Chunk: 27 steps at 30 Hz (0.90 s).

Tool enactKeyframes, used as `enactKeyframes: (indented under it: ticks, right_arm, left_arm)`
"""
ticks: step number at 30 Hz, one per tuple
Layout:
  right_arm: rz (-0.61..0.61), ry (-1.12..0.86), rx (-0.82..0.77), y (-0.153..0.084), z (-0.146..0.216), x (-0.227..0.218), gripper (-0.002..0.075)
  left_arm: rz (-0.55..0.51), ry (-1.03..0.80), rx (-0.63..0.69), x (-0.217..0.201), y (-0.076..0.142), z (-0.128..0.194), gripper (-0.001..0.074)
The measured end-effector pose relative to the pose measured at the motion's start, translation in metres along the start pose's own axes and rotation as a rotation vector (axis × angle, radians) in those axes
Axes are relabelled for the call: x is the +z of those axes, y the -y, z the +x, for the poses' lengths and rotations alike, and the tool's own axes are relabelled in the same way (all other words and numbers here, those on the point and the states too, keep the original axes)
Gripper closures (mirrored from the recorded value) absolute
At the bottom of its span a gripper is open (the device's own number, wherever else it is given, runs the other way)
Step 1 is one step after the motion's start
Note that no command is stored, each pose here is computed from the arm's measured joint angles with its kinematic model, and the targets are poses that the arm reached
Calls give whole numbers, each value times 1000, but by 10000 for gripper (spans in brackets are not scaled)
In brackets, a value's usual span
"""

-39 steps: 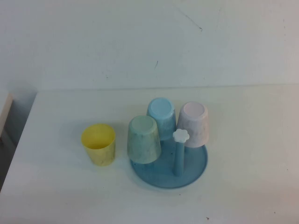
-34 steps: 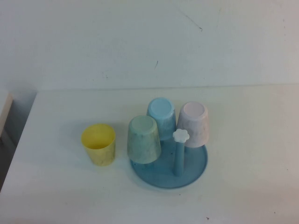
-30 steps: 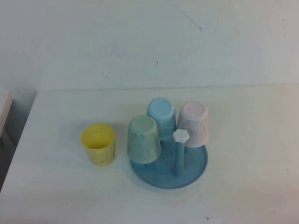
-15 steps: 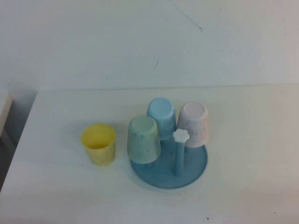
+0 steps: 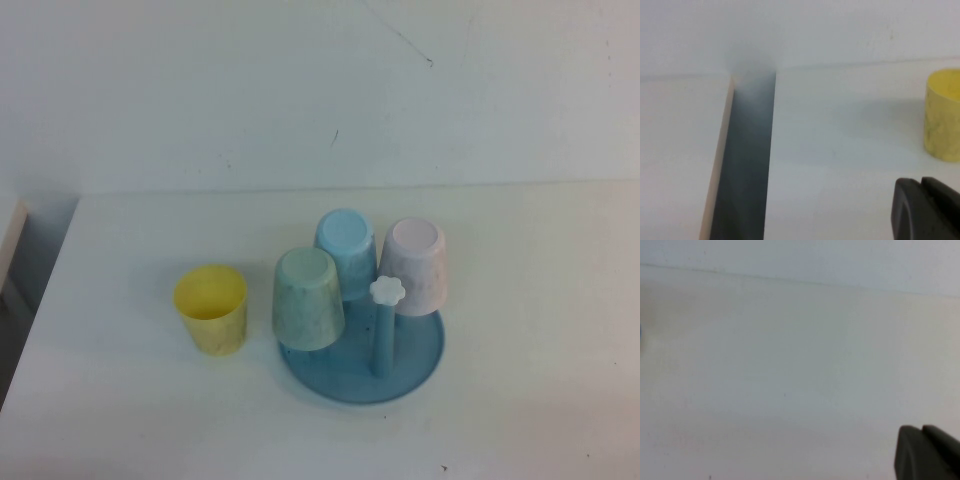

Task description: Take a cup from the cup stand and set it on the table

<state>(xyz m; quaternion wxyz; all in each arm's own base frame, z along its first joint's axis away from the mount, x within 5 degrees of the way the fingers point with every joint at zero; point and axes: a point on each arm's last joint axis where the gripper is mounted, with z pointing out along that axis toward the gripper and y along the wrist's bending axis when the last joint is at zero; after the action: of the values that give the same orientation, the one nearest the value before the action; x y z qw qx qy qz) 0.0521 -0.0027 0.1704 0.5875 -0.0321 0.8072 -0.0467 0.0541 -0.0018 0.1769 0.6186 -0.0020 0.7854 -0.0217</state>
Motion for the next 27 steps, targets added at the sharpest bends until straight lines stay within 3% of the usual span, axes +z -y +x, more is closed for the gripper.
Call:
enactKeyframes:
  ticks: [10,15,19,27]
  right_arm:
    - [40,545,-11,3,-47,-13,728]
    - [56,777,-11,4,-64,-26,728]
    - [63,875,-3,5,-70,-33,728]
    - [58,831,-40,3,-67,-30,729]
  left_arm:
    - [20,585,0,-15,2,-50,737]
    - [27,780,0,-26,2,-64,737]
    - [29,822,-2,-29,2,-66,737]
    - [42,801,-34,-28,2,-65,737]
